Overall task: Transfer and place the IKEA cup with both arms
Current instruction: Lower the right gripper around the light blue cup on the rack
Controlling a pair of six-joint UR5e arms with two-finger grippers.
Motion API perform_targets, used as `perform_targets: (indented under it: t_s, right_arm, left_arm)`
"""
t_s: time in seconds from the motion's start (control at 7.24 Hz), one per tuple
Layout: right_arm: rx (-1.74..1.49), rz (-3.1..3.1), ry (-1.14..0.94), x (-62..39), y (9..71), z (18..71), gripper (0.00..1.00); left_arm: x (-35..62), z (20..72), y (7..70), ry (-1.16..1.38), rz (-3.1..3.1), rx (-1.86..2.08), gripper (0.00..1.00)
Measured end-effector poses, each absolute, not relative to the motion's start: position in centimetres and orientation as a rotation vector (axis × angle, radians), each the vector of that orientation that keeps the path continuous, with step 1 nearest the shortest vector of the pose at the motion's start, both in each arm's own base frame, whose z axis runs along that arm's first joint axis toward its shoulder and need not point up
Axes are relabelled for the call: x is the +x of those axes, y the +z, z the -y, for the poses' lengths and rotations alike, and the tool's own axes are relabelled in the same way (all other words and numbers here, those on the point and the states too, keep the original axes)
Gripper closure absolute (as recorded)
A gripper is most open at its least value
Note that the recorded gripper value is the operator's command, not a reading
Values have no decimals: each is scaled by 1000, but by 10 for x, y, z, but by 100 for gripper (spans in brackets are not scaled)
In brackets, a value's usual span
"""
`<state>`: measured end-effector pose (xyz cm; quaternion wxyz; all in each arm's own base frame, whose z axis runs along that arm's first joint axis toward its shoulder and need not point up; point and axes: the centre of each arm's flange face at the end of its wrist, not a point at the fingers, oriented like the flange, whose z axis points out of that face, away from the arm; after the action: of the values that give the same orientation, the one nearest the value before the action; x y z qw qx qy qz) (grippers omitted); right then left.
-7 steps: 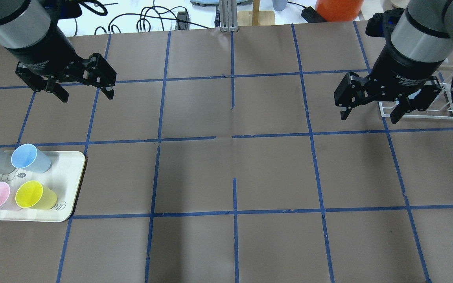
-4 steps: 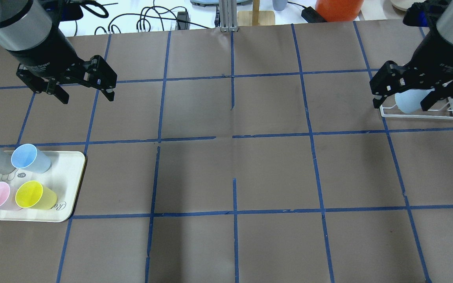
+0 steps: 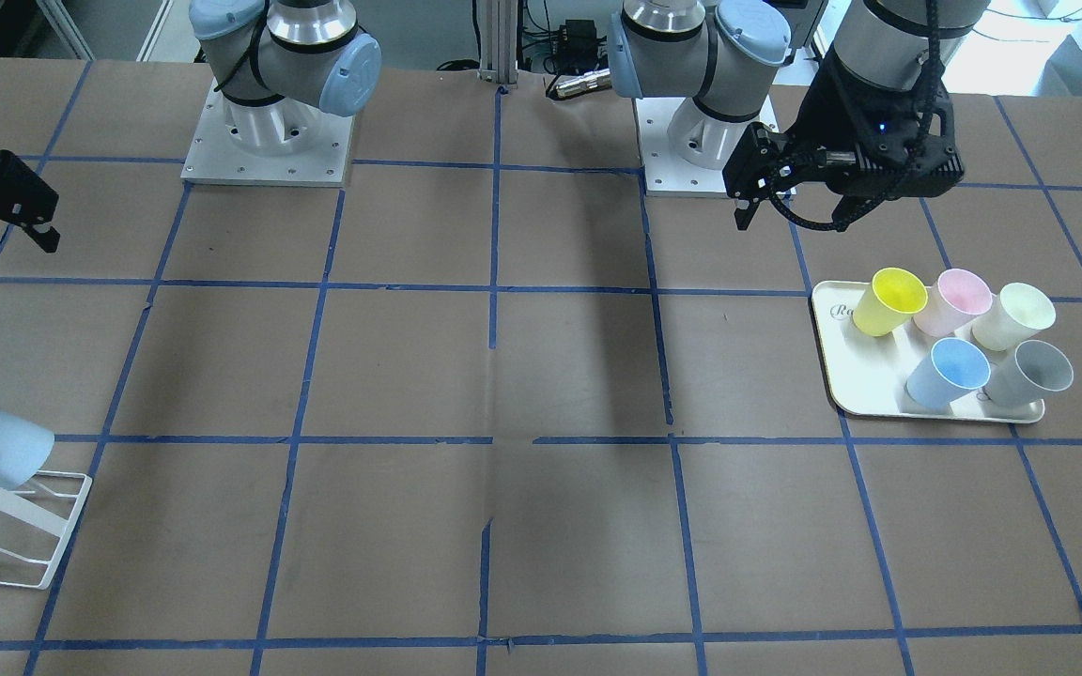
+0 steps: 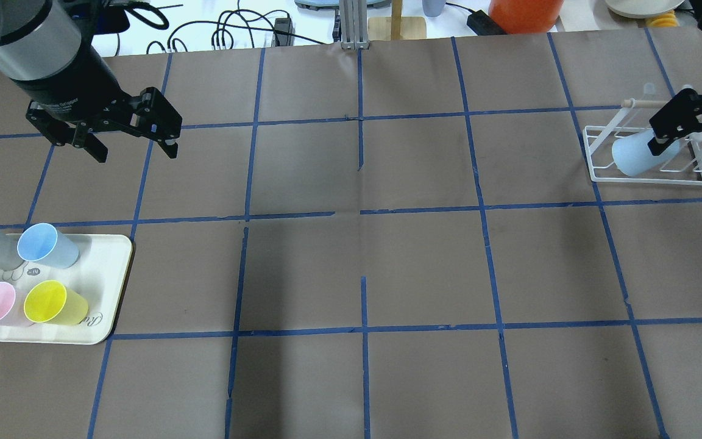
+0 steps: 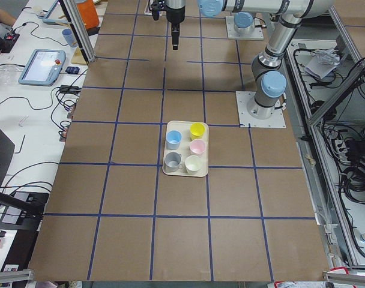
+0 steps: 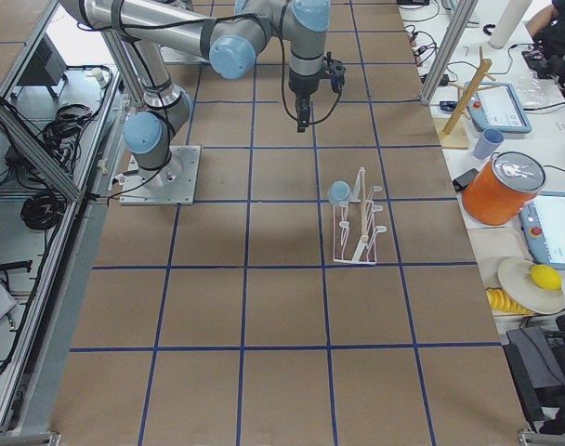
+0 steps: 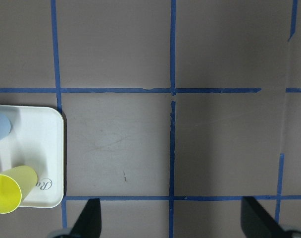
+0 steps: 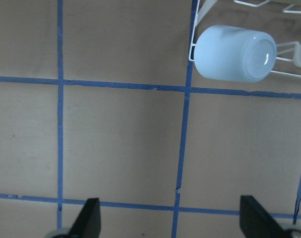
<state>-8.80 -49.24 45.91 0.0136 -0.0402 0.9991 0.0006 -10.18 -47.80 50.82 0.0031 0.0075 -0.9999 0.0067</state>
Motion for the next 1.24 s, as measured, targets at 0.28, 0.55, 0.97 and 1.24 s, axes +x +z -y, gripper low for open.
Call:
perform_targets:
  t_s: [0.28,0.55,0.97,1.24]
  right_arm:
    - [-161,-3121,-34,-130,434,512,0]
    - [-126,-3117,-35,-156,403,528,0]
    - [1,-3097,-21,-172,372,540,0]
    - [22,-3087,0,-177,354,548,0]
  left_arm:
    - [-101,478,508,21,3135,25,0]
    - [-101,478,508,21,3135,27,0]
    - [-101,478,509,22,3135,28,0]
    - [-101,479,508,21,3134,29,0]
